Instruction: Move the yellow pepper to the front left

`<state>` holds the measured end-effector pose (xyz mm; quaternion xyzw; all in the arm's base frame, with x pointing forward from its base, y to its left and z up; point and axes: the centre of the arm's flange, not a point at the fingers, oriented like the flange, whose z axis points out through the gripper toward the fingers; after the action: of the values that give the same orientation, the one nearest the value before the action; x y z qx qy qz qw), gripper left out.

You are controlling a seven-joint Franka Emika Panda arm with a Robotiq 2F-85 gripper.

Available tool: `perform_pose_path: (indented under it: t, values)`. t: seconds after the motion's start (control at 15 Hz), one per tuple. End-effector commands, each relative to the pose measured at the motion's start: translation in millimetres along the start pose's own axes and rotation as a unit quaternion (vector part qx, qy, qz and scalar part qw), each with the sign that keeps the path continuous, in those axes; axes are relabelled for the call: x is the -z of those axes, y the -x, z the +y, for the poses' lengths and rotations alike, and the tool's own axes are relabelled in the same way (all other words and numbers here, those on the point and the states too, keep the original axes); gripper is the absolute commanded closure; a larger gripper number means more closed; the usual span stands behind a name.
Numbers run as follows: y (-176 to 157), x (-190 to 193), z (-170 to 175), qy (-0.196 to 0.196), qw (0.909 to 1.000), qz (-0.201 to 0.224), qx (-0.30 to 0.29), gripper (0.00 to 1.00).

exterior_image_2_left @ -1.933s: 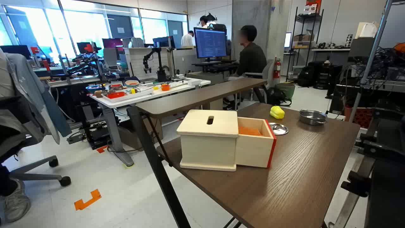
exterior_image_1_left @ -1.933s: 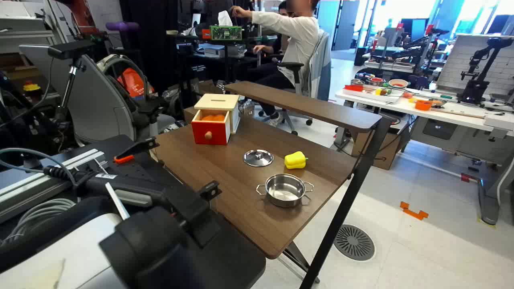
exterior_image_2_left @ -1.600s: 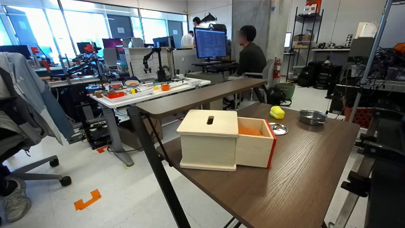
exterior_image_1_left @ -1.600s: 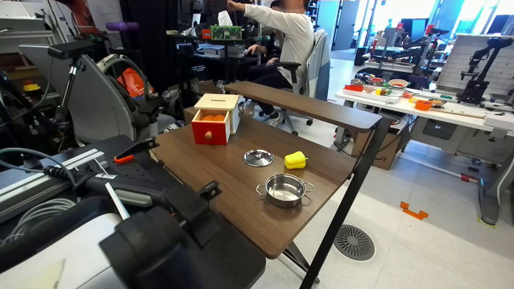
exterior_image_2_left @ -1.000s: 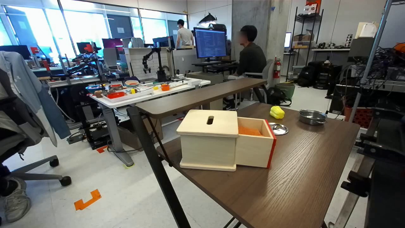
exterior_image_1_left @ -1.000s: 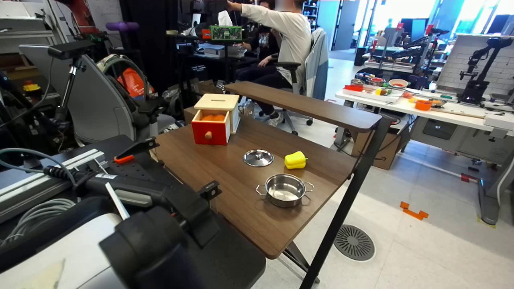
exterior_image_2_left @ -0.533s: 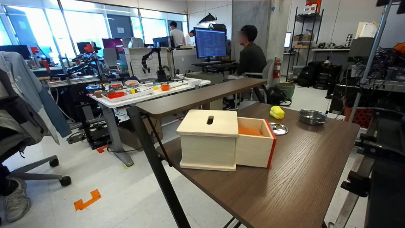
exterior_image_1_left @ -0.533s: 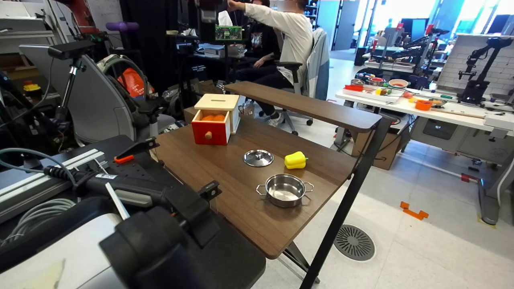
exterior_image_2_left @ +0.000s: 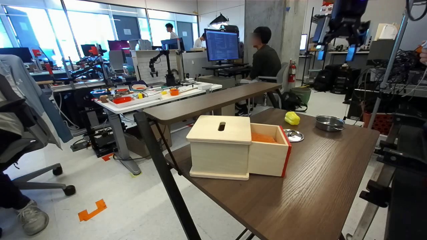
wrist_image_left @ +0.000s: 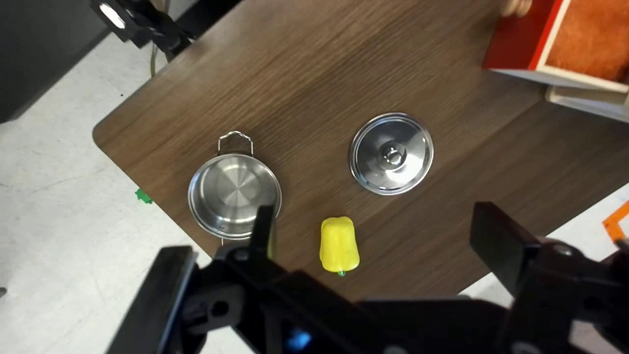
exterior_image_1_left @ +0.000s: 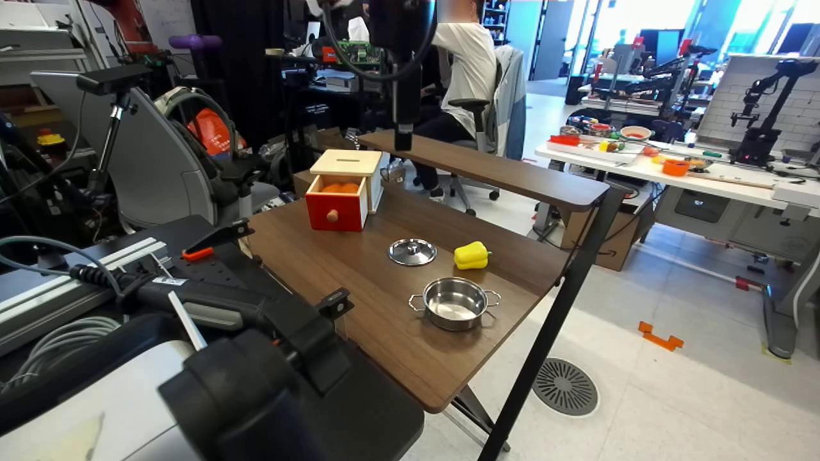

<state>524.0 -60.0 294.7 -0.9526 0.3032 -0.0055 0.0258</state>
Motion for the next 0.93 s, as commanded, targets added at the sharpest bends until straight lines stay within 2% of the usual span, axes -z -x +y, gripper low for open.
perform_pose_path:
  t: [0.0,0.4,0.67,0.87]
  values:
    - [-56,-54,-39,0.02,0.999,0.019,-0.035,0.0]
    - [-108,-135,-53,0.073,0.9946,0.042,-0.061,0.0]
    - [-134,-169,-60,0.097,0.9902,0.068,-0.074,0.0]
    - [-141,-190,-64,0.107,0.9884,0.078,-0.074,0.0]
